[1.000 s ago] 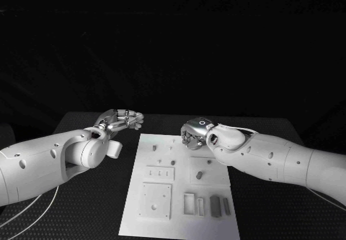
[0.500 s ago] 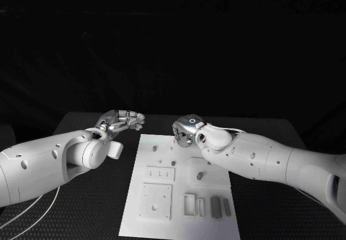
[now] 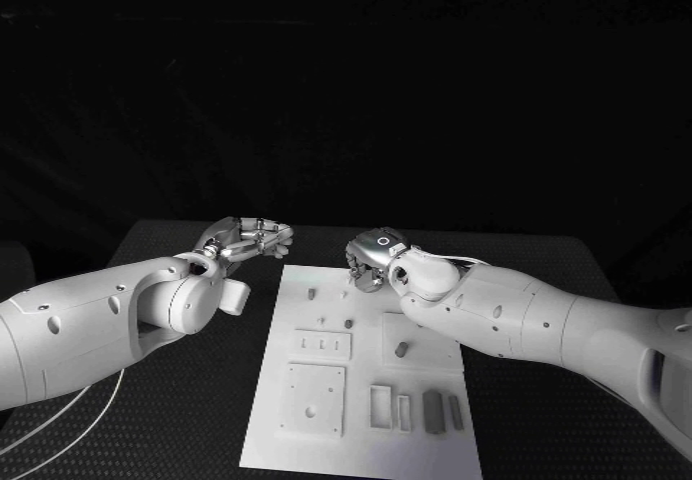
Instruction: Assemble the parts on the task board
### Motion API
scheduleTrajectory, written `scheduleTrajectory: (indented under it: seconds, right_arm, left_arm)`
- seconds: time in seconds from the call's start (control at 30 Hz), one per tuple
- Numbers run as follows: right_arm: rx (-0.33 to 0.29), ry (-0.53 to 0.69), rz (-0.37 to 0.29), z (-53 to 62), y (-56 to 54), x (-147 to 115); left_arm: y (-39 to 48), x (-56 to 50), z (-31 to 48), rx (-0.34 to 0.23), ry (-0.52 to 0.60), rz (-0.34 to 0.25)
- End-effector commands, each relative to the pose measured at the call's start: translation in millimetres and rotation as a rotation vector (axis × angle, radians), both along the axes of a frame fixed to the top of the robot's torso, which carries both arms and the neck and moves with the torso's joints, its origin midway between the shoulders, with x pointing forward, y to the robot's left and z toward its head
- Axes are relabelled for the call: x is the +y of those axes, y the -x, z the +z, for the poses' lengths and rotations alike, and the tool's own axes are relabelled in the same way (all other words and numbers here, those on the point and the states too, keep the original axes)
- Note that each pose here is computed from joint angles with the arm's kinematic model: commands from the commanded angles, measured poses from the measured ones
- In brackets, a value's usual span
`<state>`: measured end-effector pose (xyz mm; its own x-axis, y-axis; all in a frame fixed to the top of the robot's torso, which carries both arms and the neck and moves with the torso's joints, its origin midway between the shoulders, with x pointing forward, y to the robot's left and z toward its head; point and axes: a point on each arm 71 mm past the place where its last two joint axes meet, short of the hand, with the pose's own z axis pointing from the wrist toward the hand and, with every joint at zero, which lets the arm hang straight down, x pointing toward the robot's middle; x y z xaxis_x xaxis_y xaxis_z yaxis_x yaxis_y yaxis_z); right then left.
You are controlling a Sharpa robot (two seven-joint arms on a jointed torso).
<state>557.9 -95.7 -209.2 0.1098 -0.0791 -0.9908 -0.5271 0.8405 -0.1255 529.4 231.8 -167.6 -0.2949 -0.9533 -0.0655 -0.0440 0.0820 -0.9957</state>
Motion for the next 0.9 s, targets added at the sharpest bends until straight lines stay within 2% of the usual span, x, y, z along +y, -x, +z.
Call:
scheduleTrajectory:
  seconds: [0.03,0.9]
  right_arm:
    - [0.000,0.018,0.011,-1.4,1.5,4.3]
    - [0.014,0.024,0.023,-6.9,3.2,10.3]
  left_arm:
    - [0.6,-2.0,1.8,-0.006,0.010,-0.011]
    - [1.2,-2.6,2.3,-0.006,0.011,-0.013]
